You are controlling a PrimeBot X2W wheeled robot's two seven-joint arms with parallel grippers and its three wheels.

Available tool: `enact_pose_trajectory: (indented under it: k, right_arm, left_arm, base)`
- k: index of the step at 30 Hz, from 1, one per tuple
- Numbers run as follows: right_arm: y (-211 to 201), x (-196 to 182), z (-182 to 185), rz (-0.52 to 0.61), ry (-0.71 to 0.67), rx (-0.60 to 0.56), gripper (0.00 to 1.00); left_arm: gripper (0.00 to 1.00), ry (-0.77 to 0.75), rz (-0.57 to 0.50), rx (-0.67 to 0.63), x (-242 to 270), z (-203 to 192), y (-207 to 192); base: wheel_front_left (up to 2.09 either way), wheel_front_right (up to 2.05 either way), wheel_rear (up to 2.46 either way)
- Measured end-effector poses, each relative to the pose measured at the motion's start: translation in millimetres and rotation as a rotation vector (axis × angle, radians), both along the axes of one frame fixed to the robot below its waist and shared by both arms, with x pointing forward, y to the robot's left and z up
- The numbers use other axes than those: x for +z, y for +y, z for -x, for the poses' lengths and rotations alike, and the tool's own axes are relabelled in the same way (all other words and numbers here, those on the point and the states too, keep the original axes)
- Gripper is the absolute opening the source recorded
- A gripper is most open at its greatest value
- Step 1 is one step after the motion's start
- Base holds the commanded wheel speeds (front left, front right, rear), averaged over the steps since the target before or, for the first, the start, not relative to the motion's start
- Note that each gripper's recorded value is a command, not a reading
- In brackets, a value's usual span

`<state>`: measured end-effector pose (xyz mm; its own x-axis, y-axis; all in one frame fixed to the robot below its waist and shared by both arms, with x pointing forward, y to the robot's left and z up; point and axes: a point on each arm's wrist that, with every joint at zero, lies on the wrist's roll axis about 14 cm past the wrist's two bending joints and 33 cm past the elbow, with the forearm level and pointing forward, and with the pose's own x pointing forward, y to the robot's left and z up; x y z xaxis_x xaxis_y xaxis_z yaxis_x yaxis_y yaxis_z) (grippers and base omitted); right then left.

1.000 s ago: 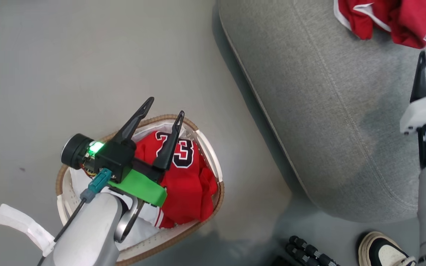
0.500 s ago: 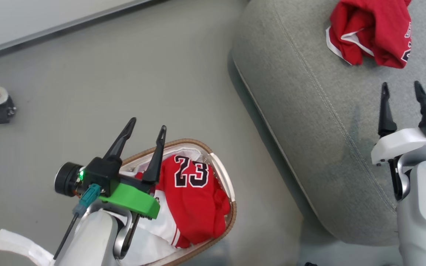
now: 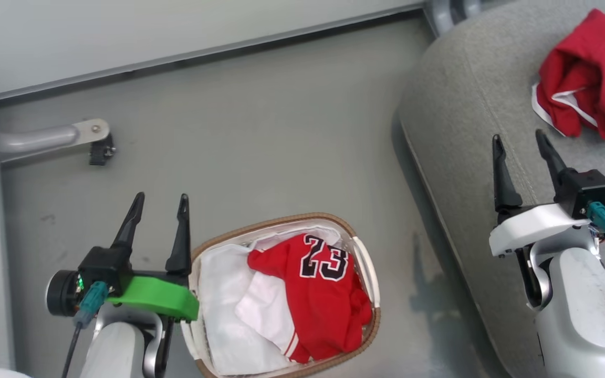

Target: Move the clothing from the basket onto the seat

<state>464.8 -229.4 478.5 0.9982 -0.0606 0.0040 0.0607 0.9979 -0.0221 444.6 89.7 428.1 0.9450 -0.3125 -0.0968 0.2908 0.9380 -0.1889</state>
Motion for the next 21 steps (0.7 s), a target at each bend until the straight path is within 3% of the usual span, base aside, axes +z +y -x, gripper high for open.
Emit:
enact_pose_trajectory:
  k: [8, 21]
  right_arm:
    - [37, 13, 3, -0.07, -0.039, 0.09, 1.0]
    - [61, 6, 38, -0.113, -0.007, 0.151, 1.0]
  left_arm:
    - [1.0, 0.006, -0.025, 0.164, 6, 23, 55]
    - [1.0, 0.002, -0.002, 0.268, 16, 60, 87]
  base:
    - [0.0, 0.0, 0.0]
    - [0.0, 0.0, 0.0]
